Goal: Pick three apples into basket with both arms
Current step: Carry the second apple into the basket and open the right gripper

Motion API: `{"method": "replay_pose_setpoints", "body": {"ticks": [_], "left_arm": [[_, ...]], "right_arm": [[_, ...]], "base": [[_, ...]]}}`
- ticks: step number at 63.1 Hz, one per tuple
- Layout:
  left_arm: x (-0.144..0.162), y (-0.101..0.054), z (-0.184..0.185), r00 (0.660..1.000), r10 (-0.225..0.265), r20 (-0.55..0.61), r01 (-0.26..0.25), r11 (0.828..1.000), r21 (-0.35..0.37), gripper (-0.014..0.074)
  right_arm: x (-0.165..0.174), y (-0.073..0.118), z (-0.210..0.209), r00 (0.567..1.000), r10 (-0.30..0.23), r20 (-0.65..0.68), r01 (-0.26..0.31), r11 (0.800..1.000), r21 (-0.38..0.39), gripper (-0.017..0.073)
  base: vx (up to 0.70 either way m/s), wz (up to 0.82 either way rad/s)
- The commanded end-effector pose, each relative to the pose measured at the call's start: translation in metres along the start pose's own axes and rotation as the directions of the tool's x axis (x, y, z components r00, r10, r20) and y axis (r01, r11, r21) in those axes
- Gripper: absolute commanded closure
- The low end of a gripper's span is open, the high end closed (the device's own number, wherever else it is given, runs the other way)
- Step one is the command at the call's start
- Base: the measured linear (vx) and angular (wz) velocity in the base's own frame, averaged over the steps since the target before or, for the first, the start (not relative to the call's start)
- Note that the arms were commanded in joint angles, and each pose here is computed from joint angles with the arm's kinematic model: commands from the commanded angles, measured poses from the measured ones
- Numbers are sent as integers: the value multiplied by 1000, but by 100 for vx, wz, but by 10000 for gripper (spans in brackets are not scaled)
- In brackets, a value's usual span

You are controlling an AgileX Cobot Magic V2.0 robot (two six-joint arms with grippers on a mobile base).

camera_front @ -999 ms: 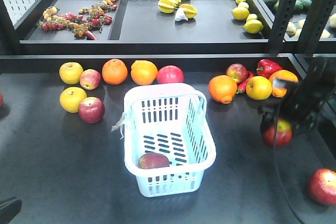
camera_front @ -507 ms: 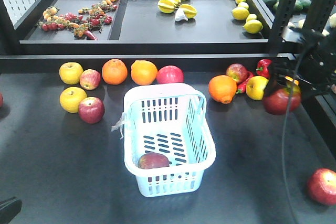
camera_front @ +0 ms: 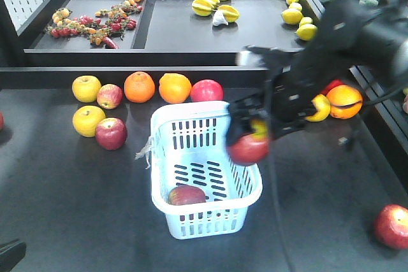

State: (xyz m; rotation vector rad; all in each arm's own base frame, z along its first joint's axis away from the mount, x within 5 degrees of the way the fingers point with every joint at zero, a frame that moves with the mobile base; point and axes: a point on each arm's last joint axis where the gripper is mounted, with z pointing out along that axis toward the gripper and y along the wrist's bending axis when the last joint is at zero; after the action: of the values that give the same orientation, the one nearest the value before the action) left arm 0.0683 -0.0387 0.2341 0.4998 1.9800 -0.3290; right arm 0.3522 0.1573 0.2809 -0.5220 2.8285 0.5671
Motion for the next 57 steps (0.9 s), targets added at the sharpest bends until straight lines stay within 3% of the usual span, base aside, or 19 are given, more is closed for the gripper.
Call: {"method": "replay_pose_setpoints", "body": {"ticks": [1, 11, 18, 27, 34, 40, 57], "left_arm": [[-14, 1, -3, 996, -18, 88, 19, 1000, -13, 601], [-14, 1, -3, 996, -18, 88, 19, 1000, -13, 601], [-14, 1, -3, 996, -18, 88, 19, 1000, -13, 601], [-14, 1, -3, 996, -18, 88, 19, 1000, -13, 601], [-14, 1, -3, 996, -18, 88, 19, 1000, -13, 601], [-14, 1, -3, 996, -18, 88, 19, 1000, -13, 601], [-14, 1, -3, 996, -18, 87, 19, 1000, -12, 601]], "right_arm": [[-8, 22, -5, 995, -34, 98, 36, 999, -26, 373], [-15, 28, 25, 993, -64, 96, 66, 998, -23, 312], [-18, 26, 36, 992, -69, 101, 71, 997, -17, 185], [-20, 23, 40, 992, -76, 102, 76, 997, 1, -42], [-19, 21, 40, 992, -86, 98, 85, 996, 17, -147], [-19, 21, 40, 992, -86, 95, 84, 996, 22, -171], [-14, 20, 32, 996, -81, 49, 79, 996, 41, -134]], "base": [[0, 0], [0, 0], [0, 0], [0, 0], [0, 0], [0, 0], [0, 0]]}}
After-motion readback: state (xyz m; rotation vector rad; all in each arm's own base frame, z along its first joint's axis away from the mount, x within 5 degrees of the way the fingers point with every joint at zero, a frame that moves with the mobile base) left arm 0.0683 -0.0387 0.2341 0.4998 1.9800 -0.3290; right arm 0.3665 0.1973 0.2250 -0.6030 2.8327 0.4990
